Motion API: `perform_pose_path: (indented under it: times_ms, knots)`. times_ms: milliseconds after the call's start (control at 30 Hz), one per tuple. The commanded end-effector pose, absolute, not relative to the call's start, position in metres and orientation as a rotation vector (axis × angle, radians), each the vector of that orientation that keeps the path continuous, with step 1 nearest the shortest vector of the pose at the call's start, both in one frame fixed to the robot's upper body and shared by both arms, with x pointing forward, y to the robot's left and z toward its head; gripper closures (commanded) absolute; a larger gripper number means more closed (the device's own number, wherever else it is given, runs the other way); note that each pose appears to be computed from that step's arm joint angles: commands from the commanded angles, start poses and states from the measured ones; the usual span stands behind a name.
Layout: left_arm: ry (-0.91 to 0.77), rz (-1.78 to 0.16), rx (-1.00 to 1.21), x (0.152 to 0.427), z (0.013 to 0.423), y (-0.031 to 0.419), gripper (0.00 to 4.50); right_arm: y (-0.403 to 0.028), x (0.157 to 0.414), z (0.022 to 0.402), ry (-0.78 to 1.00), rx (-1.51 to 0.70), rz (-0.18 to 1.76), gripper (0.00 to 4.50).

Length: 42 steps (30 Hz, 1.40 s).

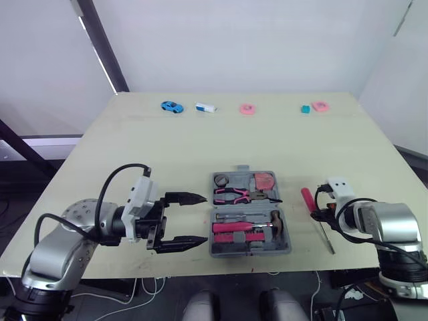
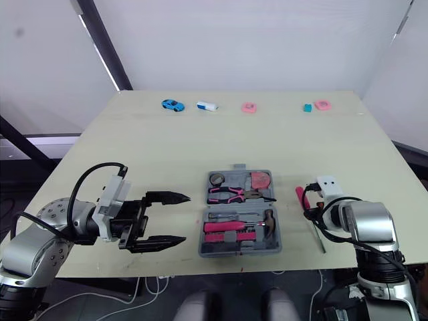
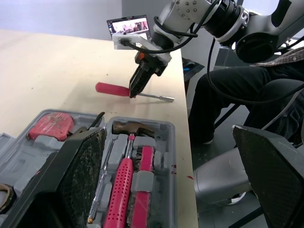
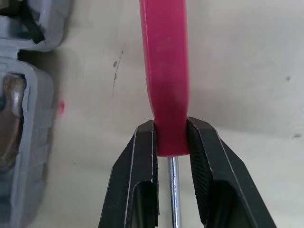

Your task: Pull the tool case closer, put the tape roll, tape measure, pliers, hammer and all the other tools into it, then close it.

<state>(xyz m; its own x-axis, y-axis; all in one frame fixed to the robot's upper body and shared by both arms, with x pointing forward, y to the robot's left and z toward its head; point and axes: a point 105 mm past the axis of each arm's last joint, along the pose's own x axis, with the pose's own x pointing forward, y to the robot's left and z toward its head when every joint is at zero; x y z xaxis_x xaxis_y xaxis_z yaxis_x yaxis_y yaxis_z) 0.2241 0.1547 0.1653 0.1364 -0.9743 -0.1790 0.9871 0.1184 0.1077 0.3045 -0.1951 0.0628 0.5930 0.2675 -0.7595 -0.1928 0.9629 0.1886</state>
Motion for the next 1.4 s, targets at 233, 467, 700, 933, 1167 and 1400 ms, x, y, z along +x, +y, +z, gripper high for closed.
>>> perform_pose_path:
  times_ms: [233, 467, 700, 933, 1167, 1400]
  knots:
    - [0.053, -1.464, 0.241, 0.219, 0.170, 0.152, 0.00, -0.193, 0.316, 0.064, 0.817, 0.088, 0.217, 2.21]
    - [0.065, -1.460, 0.249, 0.215, 0.167, 0.157, 0.00, -0.200, 0.309, 0.069, 0.667, -0.029, 0.253, 0.09]
    - [0.048, -1.438, 0.241, 0.215, 0.171, 0.159, 0.00, -0.192, 0.295, 0.064, 0.487, -0.026, 0.242, 0.09]
    - [0.047, -1.434, 0.238, 0.215, 0.172, 0.160, 0.00, -0.185, 0.302, 0.058, 0.391, 0.037, 0.143, 0.09]
    - [0.040, -1.443, 0.239, 0.218, 0.176, 0.159, 0.00, -0.183, 0.298, 0.031, 0.436, 0.048, 0.102, 0.09]
    - [0.047, -1.453, 0.244, 0.220, 0.176, 0.160, 0.00, -0.184, 0.295, 0.024, 0.429, 0.023, 0.097, 1.59]
